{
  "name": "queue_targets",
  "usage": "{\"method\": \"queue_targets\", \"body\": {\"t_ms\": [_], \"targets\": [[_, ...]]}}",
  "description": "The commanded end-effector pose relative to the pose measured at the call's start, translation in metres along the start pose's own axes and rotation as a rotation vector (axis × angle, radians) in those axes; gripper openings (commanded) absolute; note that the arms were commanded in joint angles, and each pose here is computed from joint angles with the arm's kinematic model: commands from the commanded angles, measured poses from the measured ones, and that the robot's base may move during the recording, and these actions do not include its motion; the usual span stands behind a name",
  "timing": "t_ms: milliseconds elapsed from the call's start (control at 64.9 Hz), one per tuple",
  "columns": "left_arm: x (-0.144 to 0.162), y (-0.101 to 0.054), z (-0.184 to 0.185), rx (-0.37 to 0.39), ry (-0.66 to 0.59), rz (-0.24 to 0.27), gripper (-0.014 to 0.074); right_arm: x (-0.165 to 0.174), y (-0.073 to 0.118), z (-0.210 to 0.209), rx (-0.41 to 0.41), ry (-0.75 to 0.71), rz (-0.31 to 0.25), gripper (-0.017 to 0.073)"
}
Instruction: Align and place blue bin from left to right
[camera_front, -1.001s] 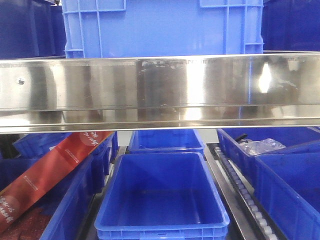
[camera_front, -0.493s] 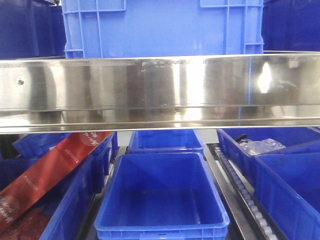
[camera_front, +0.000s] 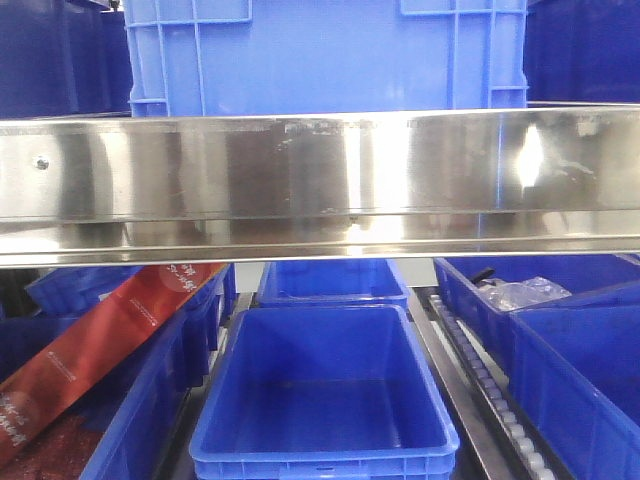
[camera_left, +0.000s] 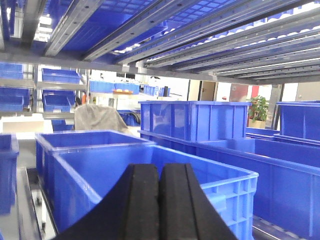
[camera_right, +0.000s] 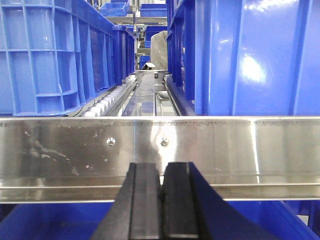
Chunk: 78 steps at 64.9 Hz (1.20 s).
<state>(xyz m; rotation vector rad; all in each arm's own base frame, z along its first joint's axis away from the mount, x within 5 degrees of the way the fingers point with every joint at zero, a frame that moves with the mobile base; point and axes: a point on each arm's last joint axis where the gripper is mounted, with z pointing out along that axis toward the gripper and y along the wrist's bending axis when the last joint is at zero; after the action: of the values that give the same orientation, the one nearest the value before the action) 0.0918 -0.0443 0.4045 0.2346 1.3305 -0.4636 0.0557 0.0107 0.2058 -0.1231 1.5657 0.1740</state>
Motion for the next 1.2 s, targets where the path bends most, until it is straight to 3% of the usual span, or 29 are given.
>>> {"method": "queue_targets", "body": {"t_ms": [0, 139, 216, 400, 508, 739, 801, 863, 1186], "targets": [[0.005, 0.003, -0.011, -0.022, 0.008, -0.006, -0.0111, -0.003, 0.000, 0.000, 0.004, -0.032, -0.001, -0.0079], [0.037, 0.013, -0.038, -0.119, 0.042, 0.116, -0.0111, -0.003, 0.000, 0.000, 0.004, -0.032, -0.001, -0.0079], [0.057, 0.019, -0.053, -0.193, 0.047, 0.146, -0.0111, -0.003, 0.000, 0.000, 0.004, -0.032, -0.001, -0.0079], [0.102, 0.029, -0.078, -0.351, 0.053, 0.090, -0.0111, -0.003, 0.000, 0.000, 0.004, -0.032, -0.001, -0.0079], [0.125, 0.033, -0.088, -0.417, 0.054, 0.099, -0.0111, -0.003, 0.000, 0.000, 0.004, -0.032, -0.001, -0.0079], [0.169, 0.041, -0.094, -0.441, 0.095, 0.095, -0.0111, -0.003, 0.000, 0.000, 0.004, -0.032, -0.001, -0.0079], [0.165, 0.040, -0.093, -0.432, 0.045, 0.106, -0.0111, -0.003, 0.000, 0.000, 0.004, -0.032, -0.001, -0.0079], [0.170, 0.041, -0.094, -0.441, 0.101, 0.094, -0.0111, -0.003, 0.000, 0.000, 0.004, -0.032, -0.001, -0.0079], [0.169, 0.041, -0.094, -0.439, 0.090, 0.098, -0.0111, -0.003, 0.000, 0.000, 0.004, -0.032, -0.001, -0.0079]]}}
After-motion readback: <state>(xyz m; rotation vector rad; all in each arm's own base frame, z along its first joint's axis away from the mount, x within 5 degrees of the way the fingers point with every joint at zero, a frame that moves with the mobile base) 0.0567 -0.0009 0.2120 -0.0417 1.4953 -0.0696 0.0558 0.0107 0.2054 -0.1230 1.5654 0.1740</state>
